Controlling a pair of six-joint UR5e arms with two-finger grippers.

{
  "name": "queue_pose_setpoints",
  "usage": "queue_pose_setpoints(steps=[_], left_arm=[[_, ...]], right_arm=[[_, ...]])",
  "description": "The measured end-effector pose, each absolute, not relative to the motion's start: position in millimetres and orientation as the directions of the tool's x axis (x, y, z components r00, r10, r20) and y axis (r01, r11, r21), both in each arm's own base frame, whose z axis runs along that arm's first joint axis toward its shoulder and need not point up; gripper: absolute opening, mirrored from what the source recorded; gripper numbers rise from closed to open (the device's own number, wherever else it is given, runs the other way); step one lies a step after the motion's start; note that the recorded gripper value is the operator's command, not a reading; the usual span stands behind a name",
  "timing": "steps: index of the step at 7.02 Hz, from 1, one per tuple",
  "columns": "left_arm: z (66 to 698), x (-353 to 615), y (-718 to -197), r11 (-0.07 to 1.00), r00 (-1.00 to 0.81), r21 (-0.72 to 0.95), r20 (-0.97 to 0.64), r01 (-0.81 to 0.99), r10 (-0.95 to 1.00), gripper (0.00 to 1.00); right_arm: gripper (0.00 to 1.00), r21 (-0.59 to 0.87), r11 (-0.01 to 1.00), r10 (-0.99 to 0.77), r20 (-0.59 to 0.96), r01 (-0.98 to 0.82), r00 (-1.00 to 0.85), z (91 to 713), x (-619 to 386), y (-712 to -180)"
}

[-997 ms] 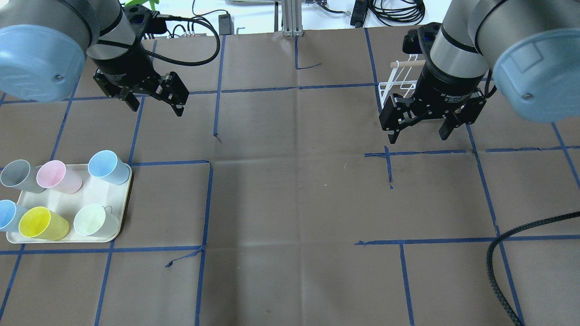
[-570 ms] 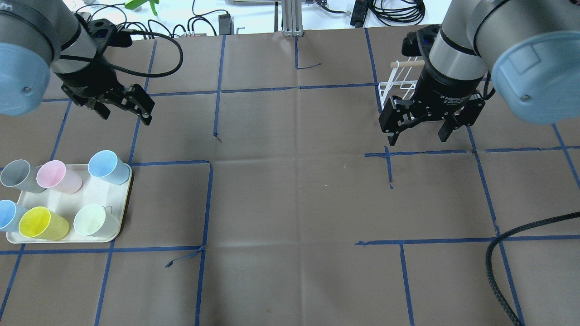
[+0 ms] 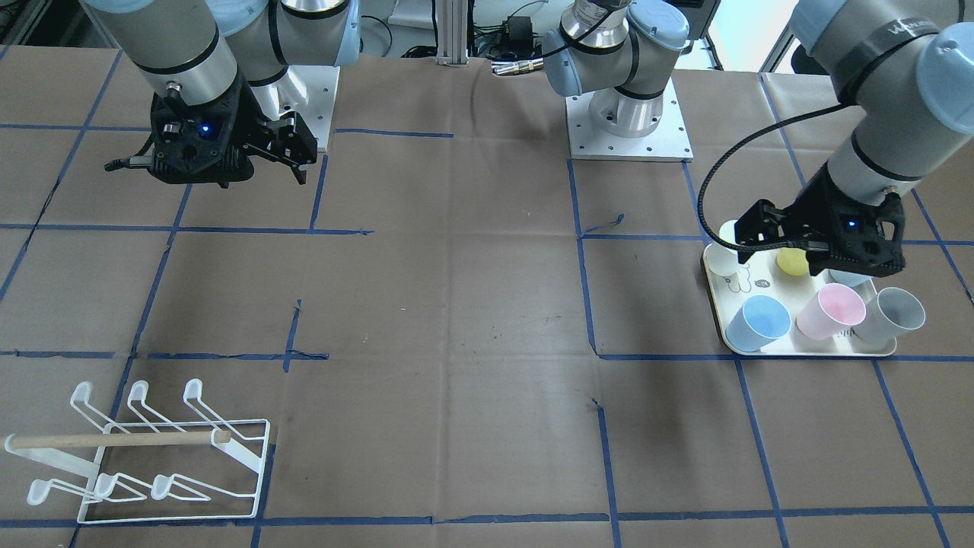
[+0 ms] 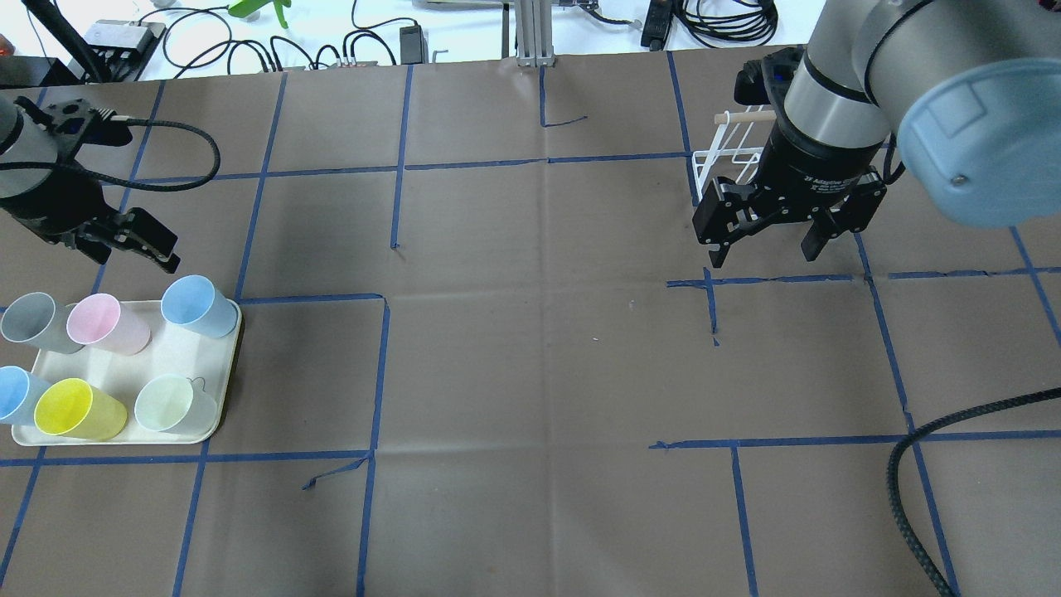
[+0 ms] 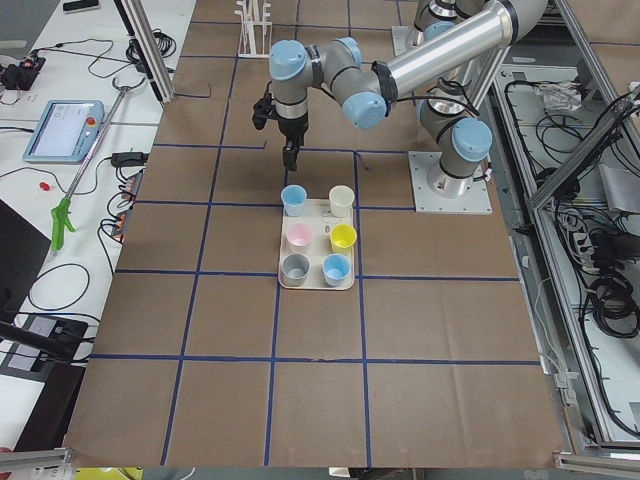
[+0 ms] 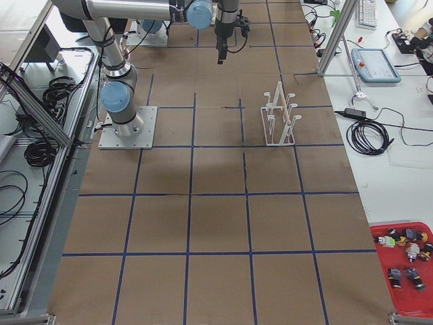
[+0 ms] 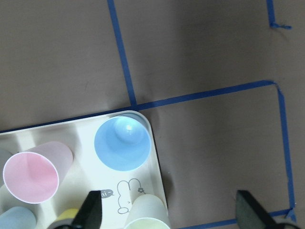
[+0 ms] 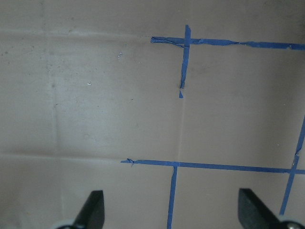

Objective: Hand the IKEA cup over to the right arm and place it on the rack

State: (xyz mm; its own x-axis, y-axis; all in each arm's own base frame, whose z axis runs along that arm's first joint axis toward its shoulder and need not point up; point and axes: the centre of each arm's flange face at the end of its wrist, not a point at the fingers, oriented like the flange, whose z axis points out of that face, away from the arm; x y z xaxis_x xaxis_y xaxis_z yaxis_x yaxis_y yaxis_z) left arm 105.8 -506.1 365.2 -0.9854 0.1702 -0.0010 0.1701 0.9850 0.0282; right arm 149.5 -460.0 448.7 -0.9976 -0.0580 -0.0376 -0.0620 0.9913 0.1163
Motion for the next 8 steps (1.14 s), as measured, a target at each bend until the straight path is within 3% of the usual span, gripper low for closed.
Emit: queue_pose_setpoints(steps=[3, 8], left_arm=[[323, 110, -509, 0.997, -0.997, 0.008, -0.011, 0.081, 0.081, 0.99], [245, 96, -526, 0.996, -0.997, 0.016, -0.005, 0.082, 0.082, 0.99]], right_arm=[[1.0, 0.114, 0.991, -0.06, -0.039, -0.064, -0.997, 450, 150, -460], [1.0, 0.121, 0.991, -0.061, -0.033, -0.065, -0.998, 448, 149, -460]])
